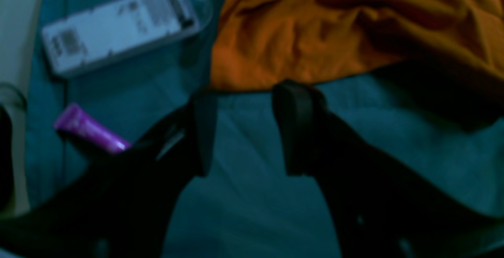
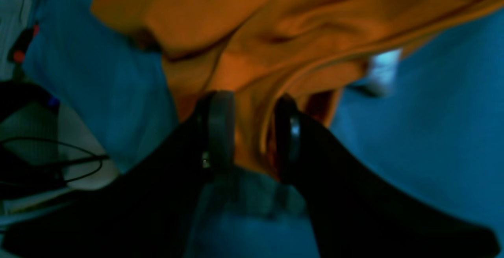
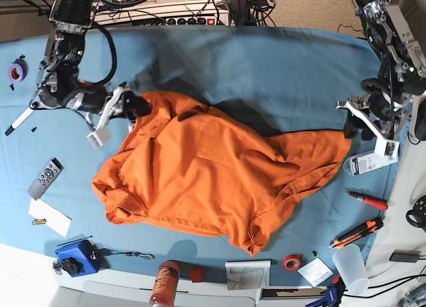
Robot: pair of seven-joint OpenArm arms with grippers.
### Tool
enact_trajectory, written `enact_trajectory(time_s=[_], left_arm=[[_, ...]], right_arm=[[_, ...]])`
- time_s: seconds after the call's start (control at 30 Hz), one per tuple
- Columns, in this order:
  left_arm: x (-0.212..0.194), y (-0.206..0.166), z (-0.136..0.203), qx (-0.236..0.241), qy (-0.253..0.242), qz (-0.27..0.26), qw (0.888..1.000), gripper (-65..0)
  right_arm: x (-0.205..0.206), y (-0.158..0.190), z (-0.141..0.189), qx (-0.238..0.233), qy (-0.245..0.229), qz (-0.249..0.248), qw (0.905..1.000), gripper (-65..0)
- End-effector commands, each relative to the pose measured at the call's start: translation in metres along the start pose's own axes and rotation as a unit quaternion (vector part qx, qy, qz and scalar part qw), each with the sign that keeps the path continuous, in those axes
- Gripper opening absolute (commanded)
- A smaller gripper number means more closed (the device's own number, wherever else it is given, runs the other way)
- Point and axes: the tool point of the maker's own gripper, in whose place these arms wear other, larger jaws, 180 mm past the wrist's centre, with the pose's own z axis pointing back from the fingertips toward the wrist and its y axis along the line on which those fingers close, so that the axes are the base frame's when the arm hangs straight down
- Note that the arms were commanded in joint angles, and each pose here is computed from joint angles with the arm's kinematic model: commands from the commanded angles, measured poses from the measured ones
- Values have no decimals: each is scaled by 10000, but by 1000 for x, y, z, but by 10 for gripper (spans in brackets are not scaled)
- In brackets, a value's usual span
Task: Layout the t-shirt on the table in an organized manner, then fold the t-shirt properly
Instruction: 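Grasp the t-shirt collar area with the right gripper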
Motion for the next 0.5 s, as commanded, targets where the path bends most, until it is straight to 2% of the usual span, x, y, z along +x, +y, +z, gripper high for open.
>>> enact_trajectory(time_s=[0.0, 0.07, 0.17, 0.37, 0.47], left_arm=[[11, 1, 5, 4, -207, -35, 9998, -371], [1, 1, 6, 5, -92, -19, 10000, -371], [-12, 0, 7, 5, 64, 0, 10000, -371], [-28, -1, 10, -4, 250, 47, 9997, -371], [-27, -2, 9, -13, 233, 53, 9997, -371]], right_arm=[[6, -3, 4, -124, -13, 162, 9998, -469], [-9, -13, -1, -450, 315, 277, 9981, -469], [-21, -22, -7, -805, 513, 481, 9943, -469], [-37, -2, -27, -524, 870, 728, 9922, -469], [-39, 2, -37, -581, 944, 1001, 9888, -469]])
